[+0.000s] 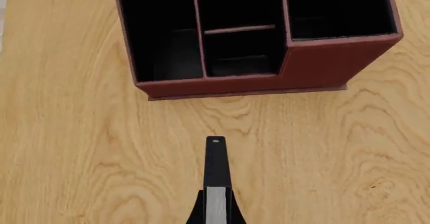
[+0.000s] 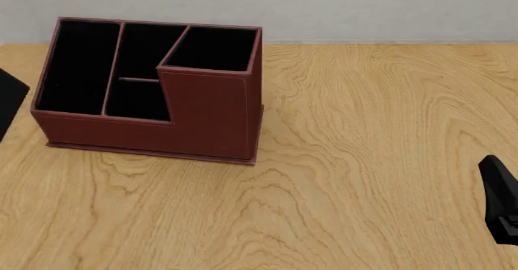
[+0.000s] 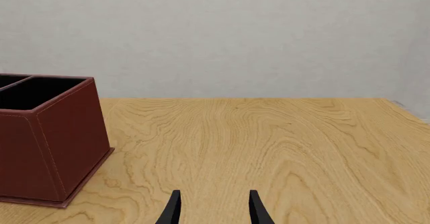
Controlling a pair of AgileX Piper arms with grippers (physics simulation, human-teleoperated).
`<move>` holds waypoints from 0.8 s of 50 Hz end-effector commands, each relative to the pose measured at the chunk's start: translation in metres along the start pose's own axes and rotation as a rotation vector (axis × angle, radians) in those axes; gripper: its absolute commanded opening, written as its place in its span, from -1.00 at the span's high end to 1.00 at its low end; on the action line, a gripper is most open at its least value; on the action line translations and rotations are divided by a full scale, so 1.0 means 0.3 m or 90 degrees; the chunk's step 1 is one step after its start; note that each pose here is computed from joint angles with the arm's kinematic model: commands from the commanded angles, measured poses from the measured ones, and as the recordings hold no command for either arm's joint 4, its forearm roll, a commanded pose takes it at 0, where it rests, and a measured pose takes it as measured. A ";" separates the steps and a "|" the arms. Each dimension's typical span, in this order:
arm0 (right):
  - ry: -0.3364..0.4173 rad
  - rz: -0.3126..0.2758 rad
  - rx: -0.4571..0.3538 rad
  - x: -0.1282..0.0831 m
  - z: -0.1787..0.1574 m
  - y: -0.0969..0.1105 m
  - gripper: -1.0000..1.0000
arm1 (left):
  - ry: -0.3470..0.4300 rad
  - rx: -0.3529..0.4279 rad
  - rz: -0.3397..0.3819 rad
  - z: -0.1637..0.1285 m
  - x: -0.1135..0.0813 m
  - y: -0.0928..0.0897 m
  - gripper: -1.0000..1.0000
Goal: Pick up the book and place it in the left compartment of the caddy.
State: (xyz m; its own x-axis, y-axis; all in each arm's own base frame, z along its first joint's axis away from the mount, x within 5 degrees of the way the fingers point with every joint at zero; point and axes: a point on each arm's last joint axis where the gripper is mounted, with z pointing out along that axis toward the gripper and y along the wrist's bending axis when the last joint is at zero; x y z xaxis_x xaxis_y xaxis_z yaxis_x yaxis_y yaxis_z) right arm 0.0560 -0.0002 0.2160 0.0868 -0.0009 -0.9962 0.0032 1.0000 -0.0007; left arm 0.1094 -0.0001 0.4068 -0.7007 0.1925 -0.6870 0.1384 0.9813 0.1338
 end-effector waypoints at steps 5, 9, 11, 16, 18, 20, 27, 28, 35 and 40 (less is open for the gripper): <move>0.000 0.000 -0.001 0.002 0.000 0.000 -1.00 | -0.063 -0.056 -0.069 -0.081 -0.135 0.066 1.00; 0.000 0.000 -0.001 0.002 0.000 0.000 -1.00 | -0.071 -0.052 -0.074 -0.087 -0.154 0.066 1.00; 0.000 0.000 -0.001 0.002 0.000 0.000 -1.00 | -0.075 -0.047 -0.077 -0.086 -0.174 0.066 1.00; 0.000 0.000 -0.001 0.002 0.000 0.000 -1.00 | -0.074 -0.034 -0.079 -0.074 -0.201 0.062 1.00; 0.000 0.000 -0.001 0.002 0.000 0.000 -1.00 | -0.072 -0.036 -0.078 -0.070 -0.209 0.066 1.00; 0.000 0.000 -0.001 0.002 0.000 0.000 -1.00 | -0.072 -0.040 -0.084 -0.066 -0.220 0.072 1.00; 0.000 0.000 -0.001 0.002 0.000 0.000 -1.00 | -0.071 -0.058 -0.103 -0.052 -0.266 0.105 1.00; 0.000 0.000 -0.001 0.002 0.000 0.000 -1.00 | -0.069 -0.052 -0.107 -0.045 -0.268 0.101 1.00; 0.000 0.000 -0.001 0.002 0.000 0.000 -1.00 | -0.060 -0.043 -0.101 -0.018 -0.294 0.100 1.00; 0.000 0.000 -0.001 0.002 0.000 0.000 -1.00 | -0.058 -0.034 -0.098 0.000 -0.319 0.096 1.00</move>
State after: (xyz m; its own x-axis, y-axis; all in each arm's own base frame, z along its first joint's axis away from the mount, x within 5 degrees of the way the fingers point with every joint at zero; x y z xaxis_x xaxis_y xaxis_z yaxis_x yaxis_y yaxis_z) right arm 0.0560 -0.0002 0.2160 0.0868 -0.0010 -0.9962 0.0032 1.0000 -0.0007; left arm 0.1660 0.0121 0.4709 -0.6463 0.0326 -0.7624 -0.0212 0.9979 0.0606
